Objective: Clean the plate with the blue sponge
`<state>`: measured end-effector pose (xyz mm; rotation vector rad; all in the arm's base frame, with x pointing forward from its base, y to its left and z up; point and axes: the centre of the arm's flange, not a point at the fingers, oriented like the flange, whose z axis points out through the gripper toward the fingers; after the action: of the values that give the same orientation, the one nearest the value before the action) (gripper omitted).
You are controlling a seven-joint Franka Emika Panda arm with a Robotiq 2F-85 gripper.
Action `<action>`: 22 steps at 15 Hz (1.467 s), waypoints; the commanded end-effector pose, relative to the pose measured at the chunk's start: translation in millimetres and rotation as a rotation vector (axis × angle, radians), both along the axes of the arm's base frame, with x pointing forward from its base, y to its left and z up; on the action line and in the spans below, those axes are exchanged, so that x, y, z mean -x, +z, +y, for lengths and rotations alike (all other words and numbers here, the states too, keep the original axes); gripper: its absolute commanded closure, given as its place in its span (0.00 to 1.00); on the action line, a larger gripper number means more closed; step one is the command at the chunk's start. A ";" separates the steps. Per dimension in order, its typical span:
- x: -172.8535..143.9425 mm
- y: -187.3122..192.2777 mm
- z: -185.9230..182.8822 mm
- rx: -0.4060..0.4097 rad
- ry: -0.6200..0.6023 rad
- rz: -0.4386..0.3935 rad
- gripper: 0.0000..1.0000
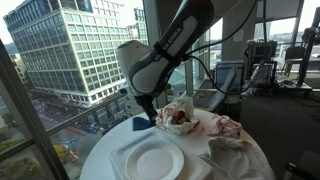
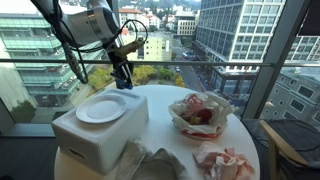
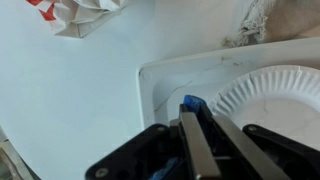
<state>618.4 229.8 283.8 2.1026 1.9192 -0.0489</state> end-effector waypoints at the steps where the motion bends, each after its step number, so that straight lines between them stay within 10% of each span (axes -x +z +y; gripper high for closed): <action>1: 41.6 -0.7 -0.1 0.036 -0.146 0.029 0.92; 13: 85.4 -42.3 20.4 -0.098 -0.387 0.116 0.90; 14: 86.1 -41.9 22.6 -0.108 -0.400 0.115 0.63; 22: 78.8 -46.6 7.9 -0.065 -0.524 0.084 0.10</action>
<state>544.1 245.6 231.6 2.6039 1.4474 -0.1872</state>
